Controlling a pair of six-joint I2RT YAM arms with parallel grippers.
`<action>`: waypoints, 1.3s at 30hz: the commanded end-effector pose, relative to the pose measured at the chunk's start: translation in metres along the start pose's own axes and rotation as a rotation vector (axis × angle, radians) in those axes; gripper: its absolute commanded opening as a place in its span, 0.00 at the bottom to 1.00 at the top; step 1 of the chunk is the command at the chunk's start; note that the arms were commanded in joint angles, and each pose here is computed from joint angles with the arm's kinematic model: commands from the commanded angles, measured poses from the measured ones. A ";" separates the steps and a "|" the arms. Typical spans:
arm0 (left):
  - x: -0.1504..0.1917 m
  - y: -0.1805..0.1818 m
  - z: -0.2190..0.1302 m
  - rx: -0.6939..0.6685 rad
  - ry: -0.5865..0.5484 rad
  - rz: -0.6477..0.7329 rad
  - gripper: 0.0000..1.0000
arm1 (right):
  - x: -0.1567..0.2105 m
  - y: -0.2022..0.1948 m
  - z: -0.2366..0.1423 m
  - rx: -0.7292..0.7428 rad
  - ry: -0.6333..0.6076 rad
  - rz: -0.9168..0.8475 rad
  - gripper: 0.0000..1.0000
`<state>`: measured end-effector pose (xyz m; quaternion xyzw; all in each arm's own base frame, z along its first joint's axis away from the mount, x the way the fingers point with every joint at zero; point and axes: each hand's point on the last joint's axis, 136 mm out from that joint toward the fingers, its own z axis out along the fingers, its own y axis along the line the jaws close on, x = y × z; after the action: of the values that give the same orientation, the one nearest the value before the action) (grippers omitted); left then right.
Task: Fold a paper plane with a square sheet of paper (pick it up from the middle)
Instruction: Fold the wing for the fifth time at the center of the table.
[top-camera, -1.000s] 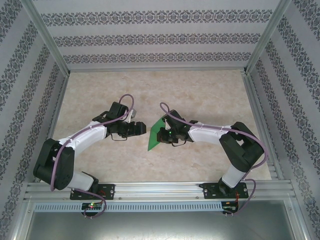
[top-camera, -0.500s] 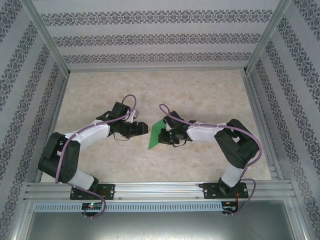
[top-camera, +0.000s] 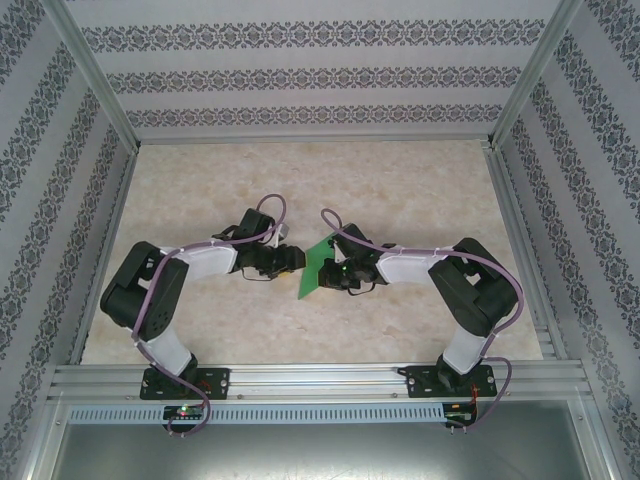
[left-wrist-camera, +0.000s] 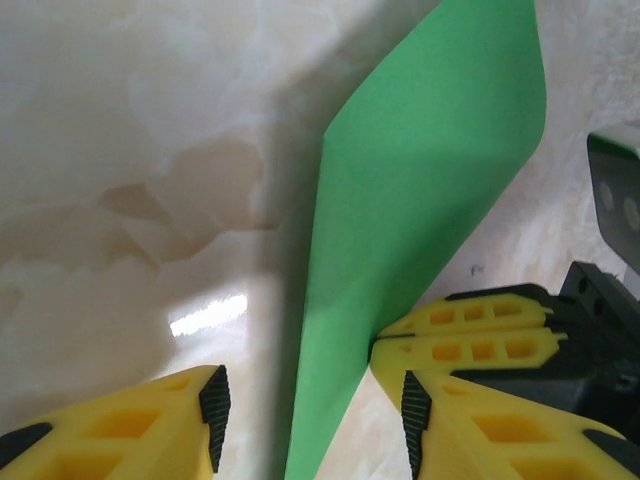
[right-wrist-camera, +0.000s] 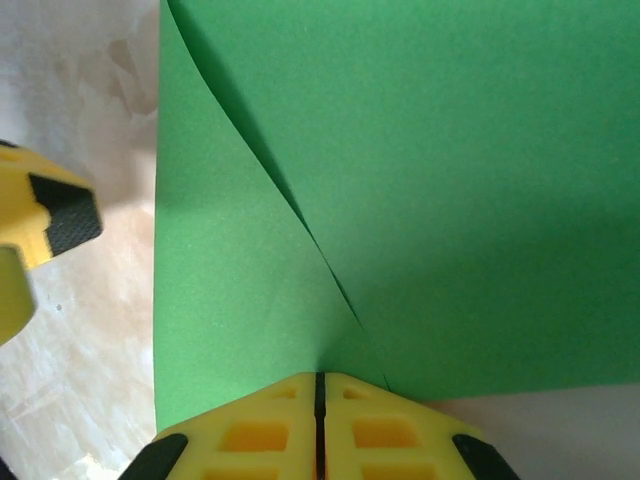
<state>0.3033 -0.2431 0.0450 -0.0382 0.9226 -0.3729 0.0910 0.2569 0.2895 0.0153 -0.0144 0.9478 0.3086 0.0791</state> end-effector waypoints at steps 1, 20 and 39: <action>-0.012 -0.022 0.010 0.079 -0.029 0.012 0.50 | 0.007 -0.016 0.001 0.029 0.020 0.009 0.09; -0.003 -0.028 0.019 0.074 0.001 0.053 0.28 | 0.004 -0.024 0.001 0.030 0.017 0.029 0.08; 0.018 -0.019 0.030 -0.026 0.059 0.137 0.15 | -0.005 -0.018 -0.011 -0.029 -0.054 0.090 0.08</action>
<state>0.2907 -0.2762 0.0300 0.0180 0.9290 -0.3608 0.0808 0.2598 0.2755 0.0160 0.0116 0.9404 0.3287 0.0863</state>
